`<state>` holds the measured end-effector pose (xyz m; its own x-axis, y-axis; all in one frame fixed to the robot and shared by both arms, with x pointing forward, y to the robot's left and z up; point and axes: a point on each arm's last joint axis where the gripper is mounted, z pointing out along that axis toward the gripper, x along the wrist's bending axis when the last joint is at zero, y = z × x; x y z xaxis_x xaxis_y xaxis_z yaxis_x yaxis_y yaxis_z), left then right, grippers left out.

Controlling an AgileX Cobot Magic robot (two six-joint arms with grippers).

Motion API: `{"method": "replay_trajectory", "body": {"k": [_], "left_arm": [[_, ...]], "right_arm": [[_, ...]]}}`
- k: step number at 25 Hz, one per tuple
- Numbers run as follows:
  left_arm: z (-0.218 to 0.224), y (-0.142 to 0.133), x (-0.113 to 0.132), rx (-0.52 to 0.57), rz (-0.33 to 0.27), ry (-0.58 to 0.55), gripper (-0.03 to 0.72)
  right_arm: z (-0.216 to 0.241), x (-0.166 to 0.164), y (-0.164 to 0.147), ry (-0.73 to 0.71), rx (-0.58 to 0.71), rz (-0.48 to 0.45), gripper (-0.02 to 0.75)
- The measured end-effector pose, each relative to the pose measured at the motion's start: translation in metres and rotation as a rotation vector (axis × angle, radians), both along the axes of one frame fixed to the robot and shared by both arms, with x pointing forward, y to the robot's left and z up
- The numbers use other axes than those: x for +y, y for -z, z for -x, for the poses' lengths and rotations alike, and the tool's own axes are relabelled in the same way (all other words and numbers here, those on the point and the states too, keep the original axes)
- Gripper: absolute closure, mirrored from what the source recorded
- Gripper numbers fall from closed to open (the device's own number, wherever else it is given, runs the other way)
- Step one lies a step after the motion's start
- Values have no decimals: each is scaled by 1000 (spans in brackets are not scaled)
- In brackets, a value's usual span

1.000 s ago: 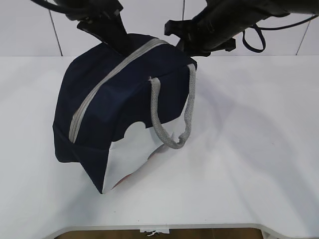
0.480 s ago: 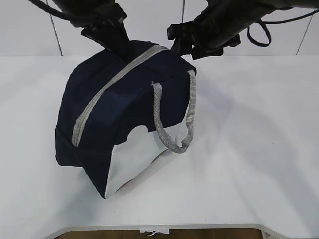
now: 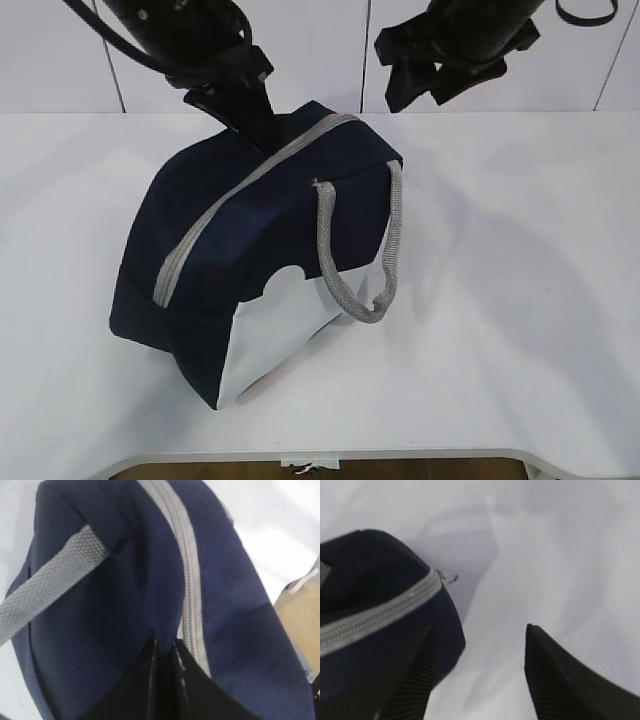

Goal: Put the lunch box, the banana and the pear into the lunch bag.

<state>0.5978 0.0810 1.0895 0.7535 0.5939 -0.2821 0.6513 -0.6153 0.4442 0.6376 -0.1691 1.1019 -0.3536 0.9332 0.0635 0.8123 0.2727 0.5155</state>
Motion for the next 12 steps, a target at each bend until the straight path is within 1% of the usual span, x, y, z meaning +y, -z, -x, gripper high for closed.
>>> {"method": "replay_trajectory", "body": {"k": [2,5,7,10,12], "left_arm": [[-2,5,0,7,-14,-2,677],[-5,12,0,10,-49,-11,676],[-6,14,1,13,-60,-16,676],[-7,17,1,20,-65,-26,671],[-7,17,1,26,-67,-40,649]], "right_arm": [[6,-5,-4,-7,49,61,297],[10,-9,-9,-8,86,111,312],[10,-11,-16,-5,74,131,319],[10,-11,-22,-4,61,127,319],[10,-12,-24,-4,55,125,320]]}}
